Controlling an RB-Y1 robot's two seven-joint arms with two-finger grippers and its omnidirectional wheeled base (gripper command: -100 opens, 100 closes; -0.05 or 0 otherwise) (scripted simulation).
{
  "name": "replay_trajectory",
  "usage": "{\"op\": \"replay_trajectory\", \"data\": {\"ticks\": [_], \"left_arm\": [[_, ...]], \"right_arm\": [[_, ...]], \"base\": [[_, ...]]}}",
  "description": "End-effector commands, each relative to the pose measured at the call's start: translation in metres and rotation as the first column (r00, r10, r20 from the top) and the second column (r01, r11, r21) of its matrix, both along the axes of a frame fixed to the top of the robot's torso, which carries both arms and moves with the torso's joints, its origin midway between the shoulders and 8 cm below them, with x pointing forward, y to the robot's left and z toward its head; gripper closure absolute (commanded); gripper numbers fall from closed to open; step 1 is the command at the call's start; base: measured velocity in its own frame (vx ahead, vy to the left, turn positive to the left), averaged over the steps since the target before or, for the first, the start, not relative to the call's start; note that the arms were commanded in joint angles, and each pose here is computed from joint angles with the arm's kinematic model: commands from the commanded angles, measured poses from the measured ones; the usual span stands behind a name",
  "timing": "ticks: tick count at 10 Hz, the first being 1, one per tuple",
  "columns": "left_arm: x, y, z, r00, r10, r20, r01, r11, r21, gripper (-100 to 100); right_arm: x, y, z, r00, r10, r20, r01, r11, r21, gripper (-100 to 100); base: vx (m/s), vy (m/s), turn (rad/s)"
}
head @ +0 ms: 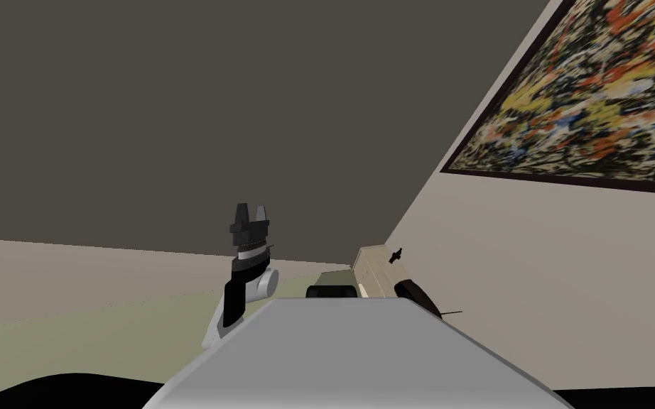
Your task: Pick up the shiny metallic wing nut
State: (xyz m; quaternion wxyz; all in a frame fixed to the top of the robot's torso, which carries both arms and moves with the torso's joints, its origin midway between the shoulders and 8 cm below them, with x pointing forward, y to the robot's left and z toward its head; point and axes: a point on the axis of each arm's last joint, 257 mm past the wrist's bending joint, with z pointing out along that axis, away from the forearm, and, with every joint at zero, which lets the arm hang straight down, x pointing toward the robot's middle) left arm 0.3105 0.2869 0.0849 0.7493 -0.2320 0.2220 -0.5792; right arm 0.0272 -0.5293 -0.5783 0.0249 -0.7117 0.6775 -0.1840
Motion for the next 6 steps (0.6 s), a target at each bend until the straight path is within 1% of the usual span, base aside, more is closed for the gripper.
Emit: {"op": "replay_trajectory", "data": {"ticks": [1, 2, 3, 6], "left_arm": [[0.0000, 0.0000, 0.0000, 1.000, 0.000, 0.000, 0.000, 1.000, 0.000, 0], [0.0000, 0.0000, 0.0000, 1.000, 0.000, 0.000, 0.000, 1.000, 0.000, 0], [0.0000, 0.0001, 0.0000, 1.000, 0.000, 0.000, 0.000, 1.000, 0.000, 0], [0.0000, 0.0001, 0.0000, 1.000, 0.000, 0.000, 0.000, 1.000, 0.000, 0]], "right_arm": [[0.0000, 0.0000, 0.0000, 1.000, 0.000, 0.000, 0.000, 1.000, 0.000, -100], [0.0001, -0.0001, -0.0003, 1.000, -0.001, -0.001, 0.001, 1.000, 0.000, 100], [-0.0021, -0.0001, -0.0005, 1.000, -0.001, -0.004, 0.001, 1.000, 0.000, 100], [0.0009, -0.0002, -0.0001, 1.000, 0.000, 0.001, 0.000, 1.000, -0.001, 100]], "base": [[-0.040, 0.001, 0.038], [-0.009, 0.000, -0.019], [0.000, 0.000, 0.000], [0.000, 0.000, 0.000]]}}
